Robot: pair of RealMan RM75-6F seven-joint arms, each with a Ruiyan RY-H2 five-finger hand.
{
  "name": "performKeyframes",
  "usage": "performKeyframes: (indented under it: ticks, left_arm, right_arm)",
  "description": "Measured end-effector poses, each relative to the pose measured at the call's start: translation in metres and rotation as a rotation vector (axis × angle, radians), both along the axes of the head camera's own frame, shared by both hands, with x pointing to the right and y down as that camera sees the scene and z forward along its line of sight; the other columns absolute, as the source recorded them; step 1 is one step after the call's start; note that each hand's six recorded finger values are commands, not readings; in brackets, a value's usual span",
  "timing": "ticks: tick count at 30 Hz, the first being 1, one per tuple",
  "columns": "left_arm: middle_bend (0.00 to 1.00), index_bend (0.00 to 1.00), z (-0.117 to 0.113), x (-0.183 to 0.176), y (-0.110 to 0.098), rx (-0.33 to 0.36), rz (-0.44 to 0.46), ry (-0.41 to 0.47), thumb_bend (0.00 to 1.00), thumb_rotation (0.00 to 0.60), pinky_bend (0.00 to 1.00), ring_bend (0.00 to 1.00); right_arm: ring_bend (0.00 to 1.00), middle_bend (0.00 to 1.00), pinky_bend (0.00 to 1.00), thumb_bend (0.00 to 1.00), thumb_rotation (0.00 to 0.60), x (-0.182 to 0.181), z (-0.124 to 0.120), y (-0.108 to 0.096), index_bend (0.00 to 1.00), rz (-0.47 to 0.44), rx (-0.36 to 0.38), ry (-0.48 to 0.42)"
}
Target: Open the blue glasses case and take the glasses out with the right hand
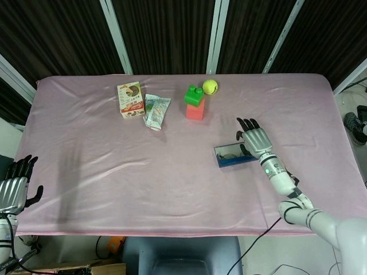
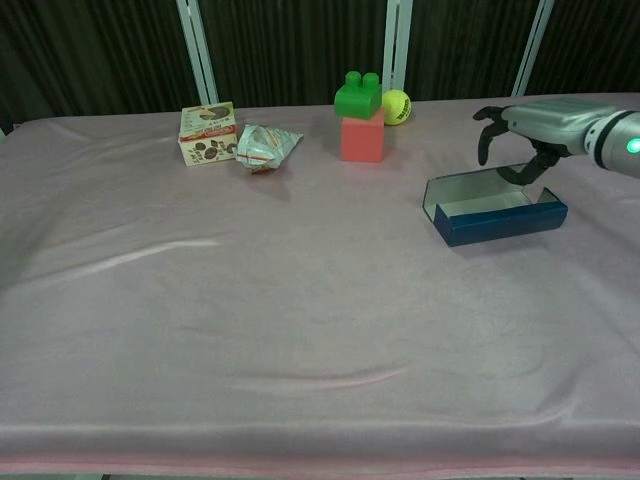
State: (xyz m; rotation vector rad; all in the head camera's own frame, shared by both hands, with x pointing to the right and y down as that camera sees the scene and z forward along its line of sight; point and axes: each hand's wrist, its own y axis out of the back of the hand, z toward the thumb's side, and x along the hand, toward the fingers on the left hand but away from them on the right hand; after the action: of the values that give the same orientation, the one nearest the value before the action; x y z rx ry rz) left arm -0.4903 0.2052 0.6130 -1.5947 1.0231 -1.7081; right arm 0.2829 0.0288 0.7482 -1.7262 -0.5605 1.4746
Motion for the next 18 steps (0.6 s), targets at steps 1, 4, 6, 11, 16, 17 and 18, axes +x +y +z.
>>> performKeyframes:
  ticks: [1, 4, 6, 11, 16, 17, 18]
  left_arm:
    - [0.0, 0.0, 0.0, 0.0, -0.001, 0.001, -0.002, 0.006, 0.41, 0.6, 0.02, 0.0]
    - [0.0, 0.0, -0.002, 0.003, -0.003, 0.008, 0.005, 0.026, 0.41, 0.6, 0.02, 0.0]
    - [0.0, 0.0, -0.004, 0.004, -0.004, 0.019, 0.015, 0.032, 0.41, 0.6, 0.02, 0.0]
    - [0.0, 0.0, -0.008, 0.004, -0.003, 0.034, 0.02, 0.034, 0.41, 0.6, 0.02, 0.0]
    - [0.0, 0.0, -0.006, 0.005, -0.002, 0.025, 0.023, 0.026, 0.41, 0.6, 0.02, 0.0]
    - [0.0, 0.0, -0.006, 0.005, -0.002, 0.025, 0.022, 0.026, 0.41, 0.6, 0.02, 0.0]
    - [0.0, 0.0, -0.006, 0.005, -0.001, 0.026, 0.022, 0.026, 0.41, 0.6, 0.02, 0.0]
  right_arm:
    - [0.0, 0.08, 0.0, 0.6, 0.6, -0.002, 0.002, -0.005, 0.27, 0.009, -0.001, 0.007]
    - [0.0, 0.07, 0.0, 0.51, 0.6, -0.007, 0.007, -0.018, 0.19, 0.03, -0.003, 0.038]
    - [0.0, 0.07, 0.0, 0.5, 0.6, -0.011, 0.007, -0.022, 0.22, 0.021, 0.004, 0.056]
    - [0.0, 0.07, 0.0, 0.51, 0.6, -0.02, -0.005, -0.017, 0.36, -0.019, 0.012, 0.033]
    - [0.0, 0.06, 0.0, 0.51, 0.6, -0.037, -0.022, 0.011, 0.42, -0.1, -0.024, -0.025]
    - [0.0, 0.06, 0.0, 0.51, 0.6, -0.041, -0.027, 0.02, 0.42, -0.122, -0.04, -0.036]
    - [0.0, 0.06, 0.0, 0.51, 0.6, -0.043, -0.03, 0.027, 0.42, -0.139, -0.052, -0.041]
